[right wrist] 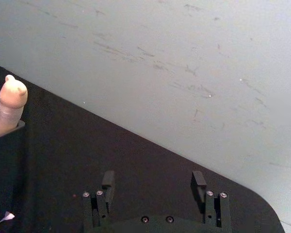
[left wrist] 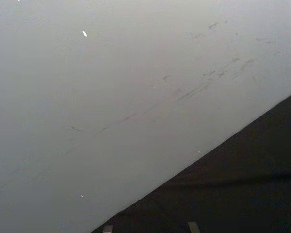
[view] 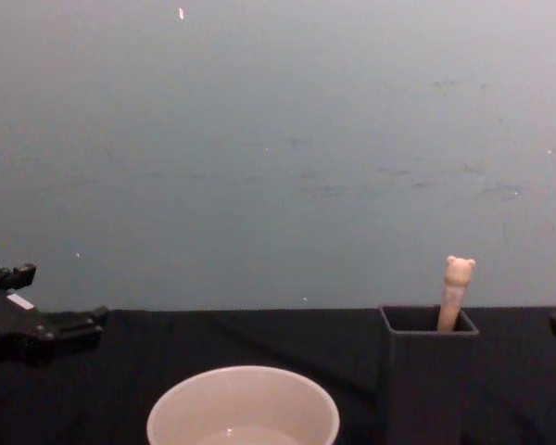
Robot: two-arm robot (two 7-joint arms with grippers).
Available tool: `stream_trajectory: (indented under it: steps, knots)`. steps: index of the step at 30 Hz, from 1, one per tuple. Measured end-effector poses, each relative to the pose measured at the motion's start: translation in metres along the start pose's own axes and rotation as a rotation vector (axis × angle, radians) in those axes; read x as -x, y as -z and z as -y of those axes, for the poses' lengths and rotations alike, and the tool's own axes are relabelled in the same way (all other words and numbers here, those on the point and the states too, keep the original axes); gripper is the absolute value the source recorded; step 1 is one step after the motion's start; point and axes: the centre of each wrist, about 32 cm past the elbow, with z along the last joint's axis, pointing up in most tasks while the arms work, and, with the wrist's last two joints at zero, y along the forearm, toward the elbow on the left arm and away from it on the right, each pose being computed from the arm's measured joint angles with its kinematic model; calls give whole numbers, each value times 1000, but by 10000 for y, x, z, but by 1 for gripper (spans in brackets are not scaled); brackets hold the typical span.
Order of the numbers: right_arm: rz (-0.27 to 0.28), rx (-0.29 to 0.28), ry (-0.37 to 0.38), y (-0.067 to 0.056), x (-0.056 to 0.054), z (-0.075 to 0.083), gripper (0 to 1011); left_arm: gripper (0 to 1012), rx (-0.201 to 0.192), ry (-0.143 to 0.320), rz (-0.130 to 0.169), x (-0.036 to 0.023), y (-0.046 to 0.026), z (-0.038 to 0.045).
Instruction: Pick up the stirring spoon with one hand, stir inside the cup, then place it back in its original position.
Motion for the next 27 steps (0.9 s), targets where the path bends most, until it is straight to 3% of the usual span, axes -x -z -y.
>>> stream_trajectory:
  steps: [6,15,20,21,24,27]
  knots:
    - [-3,-1,-3,-2,-6,3,1000,1001,0,0,0,0,0,0]
    - [-108,-37,-80,-88,-68,69,1002,1001,0,0,0,0,0,0]
    - [-240,-83,-225,-126,-195,108,1000,1001,0,0,0,0,0,0]
    - [-240,-83,-225,-126,-195,108,1000,1001,0,0,0,0,0,0]
    - [-293,-111,-328,-119,-270,90,1000,1001,0,0,0,0,0,0]
    - [-308,-132,-388,-112,-308,62,1002,1001,0,0,0,0,0,0]
